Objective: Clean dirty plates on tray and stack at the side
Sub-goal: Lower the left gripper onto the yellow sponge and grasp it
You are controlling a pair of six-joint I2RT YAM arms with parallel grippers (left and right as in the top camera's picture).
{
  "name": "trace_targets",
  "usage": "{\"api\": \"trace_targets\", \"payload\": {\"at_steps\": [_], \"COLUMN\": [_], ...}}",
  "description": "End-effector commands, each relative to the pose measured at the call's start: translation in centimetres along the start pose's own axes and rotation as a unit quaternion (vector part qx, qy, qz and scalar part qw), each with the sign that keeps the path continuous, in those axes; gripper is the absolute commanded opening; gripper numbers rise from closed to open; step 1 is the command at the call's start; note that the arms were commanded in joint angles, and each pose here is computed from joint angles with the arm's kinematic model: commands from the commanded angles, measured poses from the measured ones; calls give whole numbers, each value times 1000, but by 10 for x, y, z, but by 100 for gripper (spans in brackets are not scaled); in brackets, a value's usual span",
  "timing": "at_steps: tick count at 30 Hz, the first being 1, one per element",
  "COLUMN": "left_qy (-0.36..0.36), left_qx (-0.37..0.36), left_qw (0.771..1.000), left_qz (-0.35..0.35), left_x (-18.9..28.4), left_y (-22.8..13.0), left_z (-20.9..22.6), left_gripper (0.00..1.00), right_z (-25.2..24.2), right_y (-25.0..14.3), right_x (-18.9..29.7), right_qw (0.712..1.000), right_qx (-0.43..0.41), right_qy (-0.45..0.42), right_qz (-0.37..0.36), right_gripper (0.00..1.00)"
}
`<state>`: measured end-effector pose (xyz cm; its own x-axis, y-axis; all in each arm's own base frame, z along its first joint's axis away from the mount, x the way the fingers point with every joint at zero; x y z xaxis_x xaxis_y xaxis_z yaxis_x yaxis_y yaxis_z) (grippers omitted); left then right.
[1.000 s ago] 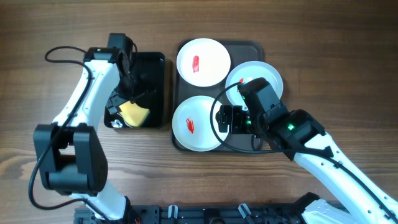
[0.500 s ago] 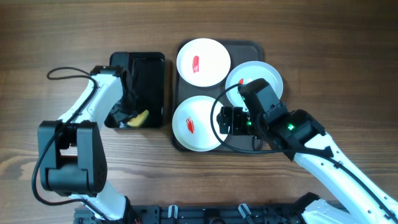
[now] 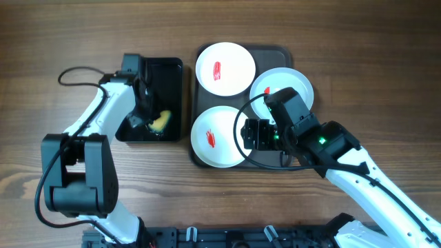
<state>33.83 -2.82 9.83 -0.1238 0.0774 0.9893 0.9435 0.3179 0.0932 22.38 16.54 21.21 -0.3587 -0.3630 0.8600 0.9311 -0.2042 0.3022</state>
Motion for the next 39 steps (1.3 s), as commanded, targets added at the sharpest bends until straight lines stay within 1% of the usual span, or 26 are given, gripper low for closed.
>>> {"api": "trace_targets", "payload": {"at_steps": [1, 3, 4, 6, 7, 9, 11, 12, 14, 17, 22, 25, 28, 31, 33, 35, 38, 39], "left_qy": [-59, -60, -59, -52, -49, -38, -21, -17, -12, -21, -91, -107, -110, -130, -137, -130, -111, -96], "left_qx": [-63, -63, -62, -59, -56, -47, -21, -10, 12, 39, 57, 63, 67, 69, 70, 70, 56, 56], "left_qw": [996, 996, 996, 997, 997, 998, 998, 998, 997, 996, 992, 991, 991, 988, 987, 989, 992, 994], "left_qz": [-17, -18, -15, 3, 13, 30, 50, 59, 70, 73, 59, 55, 46, 38, 36, 32, 23, 19], "left_x": [16, 17, 17, 16, 16, 16, 17, 17, 18, 20, 16, 6, -9, -16, -17, -18, -19, -20], "left_y": [13, 13, 13, 6, 3, -2, -9, -11, -12, -7, 4, 1, -3, -4, -4, -3, -2, -1], "left_z": [-25, -25, -25, -22, -20, -16, -9, -6, 3, 16, 24, 29, 35, 36, 36, 38, 42, 45], "left_gripper": [11, 22, 31, 37, 34, 23, 20, 22, 34, 36, 36, 36, 40, 43, 43, 42, 36, 32], "right_z": [3, 3, 3, 3, 3, 3, 3, 3, 3, 3, 3, 3, 3, 3, 3, 3, 3, 3], "right_y": [3, 3, 3, 3, 3, 3, 3, 3, 3, 3, 2, 2, 2, 2, 2, 2, 2, 2], "right_x": [0, 0, 0, 0, 0, 0, 0, 0, 0, 0, 0, 0, 0, 0, 0, 0, 0, 0], "right_qw": [1000, 1000, 1000, 1000, 1000, 1000, 1000, 1000, 1000, 1000, 1000, 1000, 1000, 1000, 1000, 1000, 1000, 1000], "right_qx": [-4, -4, -4, -4, -4, -4, -4, -4, -4, -4, -4, -4, -4, -4, -4, -4, -4, -4], "right_qy": [4, 4, 4, 4, 4, 4, 4, 4, 4, 4, 3, 3, 3, 3, 3, 3, 3, 3], "right_qz": [2, 2, 2, 2, 2, 2, 2, 2, 2, 2, 2, 3, 3, 3, 3, 3, 3, 3], "right_gripper": [91, 90, 90, 91, 91, 91, 91, 92, 92, 93, 93, 93, 93, 93, 93, 93, 93, 93]}}
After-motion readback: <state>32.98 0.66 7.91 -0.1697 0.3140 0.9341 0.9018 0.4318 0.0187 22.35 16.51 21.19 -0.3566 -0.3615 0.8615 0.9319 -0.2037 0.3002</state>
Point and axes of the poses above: each gripper's point midway between its finger pads, its own x axis back along the fingers, its own z axis along the line the jaws close on, y = z × x, the point moved 7 cm from there along x, back along the fingers, and after that the axes turned 10 degrees about -x, right-handed, at the moved point
